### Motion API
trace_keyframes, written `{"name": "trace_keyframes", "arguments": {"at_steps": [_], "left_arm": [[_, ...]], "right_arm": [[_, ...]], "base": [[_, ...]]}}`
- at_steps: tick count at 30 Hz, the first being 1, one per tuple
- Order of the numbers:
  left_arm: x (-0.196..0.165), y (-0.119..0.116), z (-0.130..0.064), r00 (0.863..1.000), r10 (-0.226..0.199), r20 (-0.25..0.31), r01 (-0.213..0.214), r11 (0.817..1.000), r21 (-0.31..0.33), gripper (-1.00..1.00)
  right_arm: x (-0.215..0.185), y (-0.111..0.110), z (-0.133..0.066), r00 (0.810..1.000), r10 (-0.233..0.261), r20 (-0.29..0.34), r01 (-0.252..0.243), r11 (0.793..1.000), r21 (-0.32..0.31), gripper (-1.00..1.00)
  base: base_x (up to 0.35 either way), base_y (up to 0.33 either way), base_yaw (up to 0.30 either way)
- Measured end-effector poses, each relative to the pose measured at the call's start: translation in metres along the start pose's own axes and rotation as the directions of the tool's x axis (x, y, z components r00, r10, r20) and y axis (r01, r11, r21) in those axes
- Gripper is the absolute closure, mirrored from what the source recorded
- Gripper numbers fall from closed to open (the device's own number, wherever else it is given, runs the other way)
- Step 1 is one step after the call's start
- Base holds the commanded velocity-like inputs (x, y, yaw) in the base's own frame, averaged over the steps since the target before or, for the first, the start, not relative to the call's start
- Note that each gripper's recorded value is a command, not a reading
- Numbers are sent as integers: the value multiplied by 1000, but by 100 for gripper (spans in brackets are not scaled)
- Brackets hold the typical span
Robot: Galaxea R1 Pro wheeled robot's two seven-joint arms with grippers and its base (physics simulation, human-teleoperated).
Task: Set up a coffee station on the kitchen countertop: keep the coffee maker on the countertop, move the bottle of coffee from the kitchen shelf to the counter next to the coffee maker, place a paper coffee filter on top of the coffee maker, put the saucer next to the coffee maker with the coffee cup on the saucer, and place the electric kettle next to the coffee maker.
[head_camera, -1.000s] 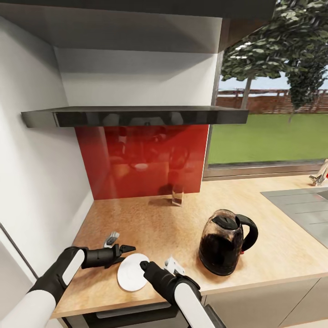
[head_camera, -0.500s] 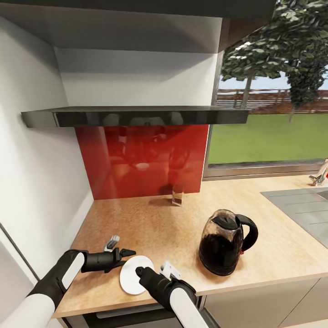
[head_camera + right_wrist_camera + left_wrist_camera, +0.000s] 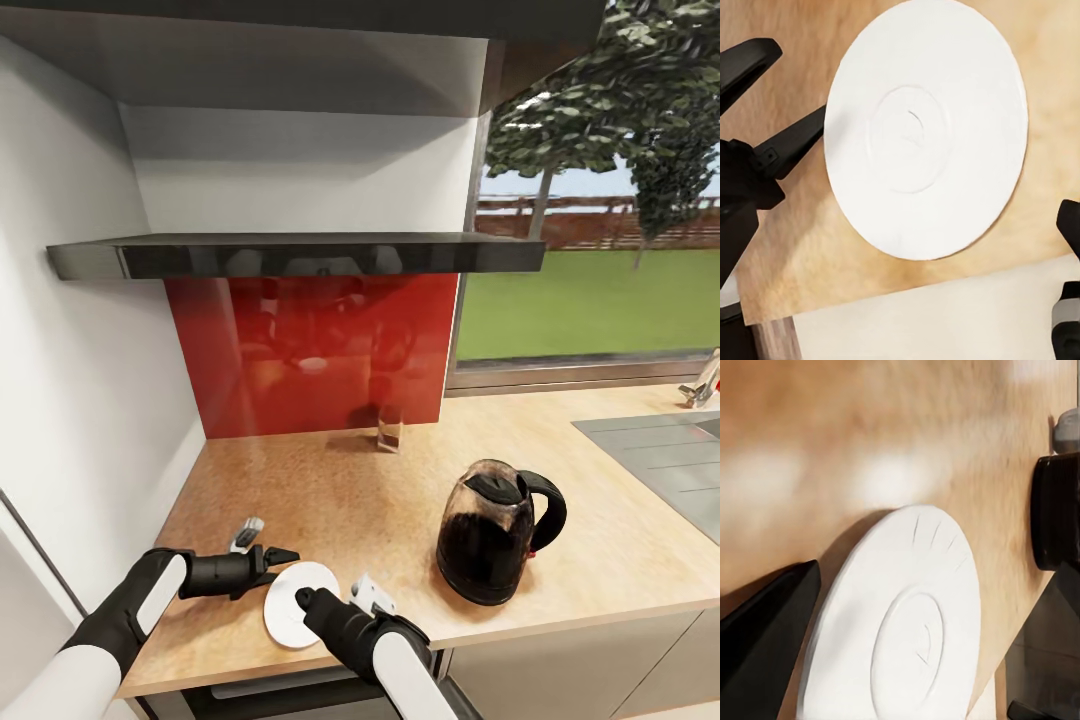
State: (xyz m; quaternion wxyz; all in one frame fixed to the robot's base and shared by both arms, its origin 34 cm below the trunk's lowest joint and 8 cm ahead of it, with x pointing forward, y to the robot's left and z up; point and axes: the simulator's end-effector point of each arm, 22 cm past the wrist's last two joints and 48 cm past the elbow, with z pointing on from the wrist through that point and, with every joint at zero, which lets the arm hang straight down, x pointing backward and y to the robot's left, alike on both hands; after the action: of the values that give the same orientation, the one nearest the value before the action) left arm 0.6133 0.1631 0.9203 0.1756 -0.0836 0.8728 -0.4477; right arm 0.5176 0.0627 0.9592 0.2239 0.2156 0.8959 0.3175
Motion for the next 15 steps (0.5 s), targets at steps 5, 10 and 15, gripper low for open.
{"name": "trace_keyframes", "arguments": {"at_steps": [5, 10, 15], "left_arm": [[3, -5, 5, 1000, 0, -5, 1, 1000, 9, -100], [5, -10, 9, 1000, -1, -9, 1, 1000, 19, -100], [5, -11, 10, 1000, -2, -9, 2, 1000, 21, -100]], "right_arm": [[2, -3, 1, 1000, 2, -5, -1, 1000, 7, -100], [4, -7, 4, 1000, 2, -11, -2, 1000, 18, -100], [6, -10, 5, 1000, 2, -14, -2, 1000, 25, -100]], "base": [[0, 0, 0], [0, 0, 0], [0, 0, 0]]}}
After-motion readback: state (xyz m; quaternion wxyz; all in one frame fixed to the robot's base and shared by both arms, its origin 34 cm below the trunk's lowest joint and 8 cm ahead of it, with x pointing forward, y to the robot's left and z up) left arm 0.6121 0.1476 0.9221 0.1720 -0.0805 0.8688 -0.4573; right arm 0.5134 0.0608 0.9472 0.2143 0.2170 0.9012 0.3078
